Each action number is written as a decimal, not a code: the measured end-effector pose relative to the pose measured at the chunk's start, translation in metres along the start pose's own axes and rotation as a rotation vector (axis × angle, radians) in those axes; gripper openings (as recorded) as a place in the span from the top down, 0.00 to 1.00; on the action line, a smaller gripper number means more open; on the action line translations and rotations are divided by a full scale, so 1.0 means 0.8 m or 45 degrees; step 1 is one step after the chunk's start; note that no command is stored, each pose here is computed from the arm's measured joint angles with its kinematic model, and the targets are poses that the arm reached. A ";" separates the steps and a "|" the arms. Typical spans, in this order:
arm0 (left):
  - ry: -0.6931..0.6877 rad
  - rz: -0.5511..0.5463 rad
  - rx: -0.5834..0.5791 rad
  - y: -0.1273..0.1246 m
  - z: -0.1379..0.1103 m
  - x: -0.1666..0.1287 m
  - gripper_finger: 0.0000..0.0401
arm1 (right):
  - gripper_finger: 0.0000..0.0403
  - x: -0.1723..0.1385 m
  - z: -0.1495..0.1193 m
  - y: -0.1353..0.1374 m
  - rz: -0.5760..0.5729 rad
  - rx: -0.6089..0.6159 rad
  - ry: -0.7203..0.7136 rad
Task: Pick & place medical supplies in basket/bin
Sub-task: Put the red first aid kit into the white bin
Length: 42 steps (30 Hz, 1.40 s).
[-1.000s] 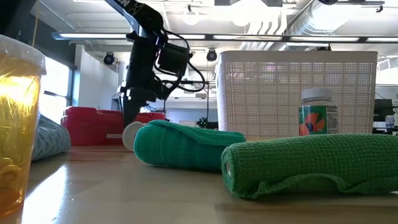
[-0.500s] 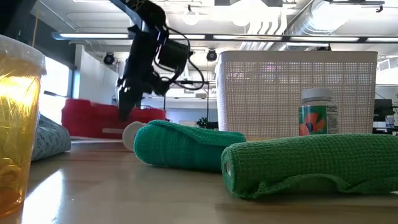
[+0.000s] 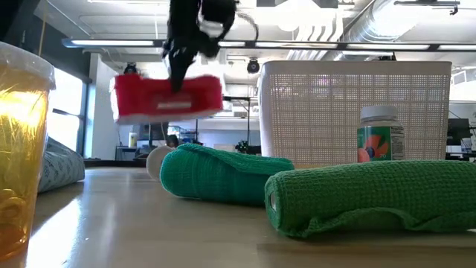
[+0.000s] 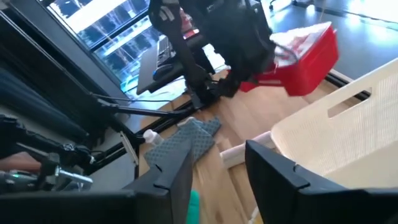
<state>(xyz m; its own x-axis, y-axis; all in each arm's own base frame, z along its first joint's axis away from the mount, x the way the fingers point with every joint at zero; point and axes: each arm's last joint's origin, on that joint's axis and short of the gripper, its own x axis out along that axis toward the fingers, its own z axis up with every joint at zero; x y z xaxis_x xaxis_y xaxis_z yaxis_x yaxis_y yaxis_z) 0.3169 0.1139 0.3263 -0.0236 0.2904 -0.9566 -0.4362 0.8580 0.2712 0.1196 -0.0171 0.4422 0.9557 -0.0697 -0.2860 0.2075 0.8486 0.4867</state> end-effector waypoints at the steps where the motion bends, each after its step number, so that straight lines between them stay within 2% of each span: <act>1: -0.049 -0.005 0.002 0.003 0.003 -0.013 0.77 | 0.67 0.000 0.000 0.000 0.001 -0.005 0.000; 8: -0.400 -0.040 -0.048 0.023 0.008 -0.099 0.77 | 0.68 -0.008 0.007 0.005 0.054 -0.032 -0.098; 13: -0.660 -0.058 -0.052 0.033 0.009 -0.145 0.77 | 0.68 -0.014 0.013 0.009 0.097 -0.040 -0.179; 24: -1.259 -0.160 0.115 0.001 0.033 -0.206 0.77 | 0.68 -0.027 0.037 0.023 0.129 -0.068 -0.255; 31: -1.529 -0.195 0.128 -0.012 0.060 -0.218 0.77 | 0.68 -0.036 0.059 0.036 0.155 -0.085 -0.312; 35: -1.557 -0.220 0.144 -0.021 0.087 -0.201 0.77 | 0.68 -0.027 0.065 0.042 0.168 -0.091 -0.296; 42: -1.582 -0.231 0.160 -0.041 0.124 -0.171 0.77 | 0.68 0.017 0.057 0.064 0.263 -0.102 -0.160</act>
<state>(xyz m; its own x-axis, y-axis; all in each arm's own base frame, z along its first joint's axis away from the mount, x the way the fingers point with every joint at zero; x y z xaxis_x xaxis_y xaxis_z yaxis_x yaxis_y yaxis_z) 0.4238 0.0879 0.4585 0.9169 0.3074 -0.2544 -0.2546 0.9416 0.2204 0.1528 0.0013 0.5004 0.9956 0.0489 -0.0801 -0.0070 0.8900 0.4559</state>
